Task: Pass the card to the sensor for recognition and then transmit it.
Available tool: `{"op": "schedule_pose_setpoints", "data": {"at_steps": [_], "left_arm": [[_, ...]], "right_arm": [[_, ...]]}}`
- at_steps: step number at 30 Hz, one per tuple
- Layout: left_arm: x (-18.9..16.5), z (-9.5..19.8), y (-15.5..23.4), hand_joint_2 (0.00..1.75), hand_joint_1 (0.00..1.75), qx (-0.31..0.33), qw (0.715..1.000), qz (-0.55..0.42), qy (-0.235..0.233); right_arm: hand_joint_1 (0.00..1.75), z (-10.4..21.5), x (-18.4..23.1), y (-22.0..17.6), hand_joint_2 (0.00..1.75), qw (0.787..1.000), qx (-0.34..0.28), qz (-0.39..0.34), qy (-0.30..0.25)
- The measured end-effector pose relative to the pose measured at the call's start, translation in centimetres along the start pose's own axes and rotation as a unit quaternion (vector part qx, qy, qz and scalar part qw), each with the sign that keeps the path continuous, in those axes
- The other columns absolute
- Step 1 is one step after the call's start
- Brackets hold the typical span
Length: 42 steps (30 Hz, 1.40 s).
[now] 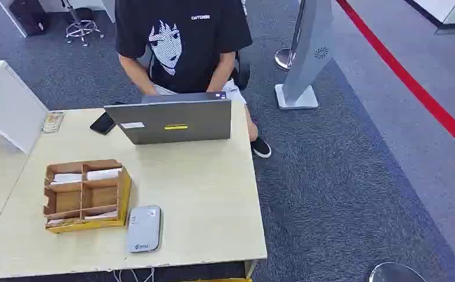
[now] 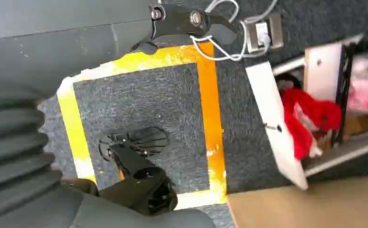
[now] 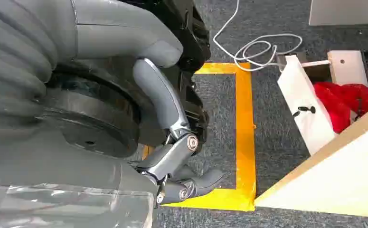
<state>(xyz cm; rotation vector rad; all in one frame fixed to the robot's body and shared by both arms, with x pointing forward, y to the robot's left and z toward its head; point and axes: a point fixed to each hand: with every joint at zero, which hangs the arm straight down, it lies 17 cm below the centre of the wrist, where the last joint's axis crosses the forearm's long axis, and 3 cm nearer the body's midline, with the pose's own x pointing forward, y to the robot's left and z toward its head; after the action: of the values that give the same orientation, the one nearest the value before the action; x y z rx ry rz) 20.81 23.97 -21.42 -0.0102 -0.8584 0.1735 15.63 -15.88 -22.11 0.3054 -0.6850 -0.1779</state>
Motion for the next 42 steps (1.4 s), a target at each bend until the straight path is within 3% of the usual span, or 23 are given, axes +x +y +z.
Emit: {"op": "schedule_pose_setpoints", "data": {"at_steps": [11, 19, 24, 27, 33, 39, 42], "left_arm": [[0.7, -0.2, 2.0, 1.75, 0.00, 0.076, 0.995, 0.064, -0.015], [0.8, -0.2, 2.1, 1.75, 0.00, 0.088, 0.993, 0.079, -0.017], [1.9, 0.0, 4.1, 1.75, 0.00, 0.156, 0.983, 0.084, -0.047], [3.5, 0.7, 8.6, 1.75, 0.00, 0.229, 0.958, 0.151, -0.089], [8.5, 3.6, 18.6, 1.75, 0.00, 0.298, 0.910, 0.228, -0.176], [12.8, 7.9, 23.4, 1.75, 0.00, 0.362, 0.862, 0.221, -0.277], [14.1, 9.4, 25.0, 1.75, 0.00, 0.381, 0.849, 0.204, -0.304]], "right_arm": [[0.00, -0.1, 0.0, -0.3, 1.75, 1.000, -0.013, -0.015, -0.001], [0.00, -0.1, 0.0, 0.0, 1.75, 1.000, -0.014, -0.021, -0.002], [0.00, -0.2, -0.1, -0.3, 1.75, 0.999, -0.027, -0.031, 0.001], [0.00, -0.1, 0.4, -0.3, 1.75, 0.999, -0.025, -0.047, -0.012], [0.00, 0.1, 0.6, -0.8, 1.75, 0.998, -0.025, -0.054, -0.018], [0.00, 0.1, 0.7, -1.0, 1.75, 0.998, -0.025, -0.053, -0.019], [0.00, 0.1, 0.6, -1.0, 1.75, 0.998, -0.025, -0.052, -0.019]]}}
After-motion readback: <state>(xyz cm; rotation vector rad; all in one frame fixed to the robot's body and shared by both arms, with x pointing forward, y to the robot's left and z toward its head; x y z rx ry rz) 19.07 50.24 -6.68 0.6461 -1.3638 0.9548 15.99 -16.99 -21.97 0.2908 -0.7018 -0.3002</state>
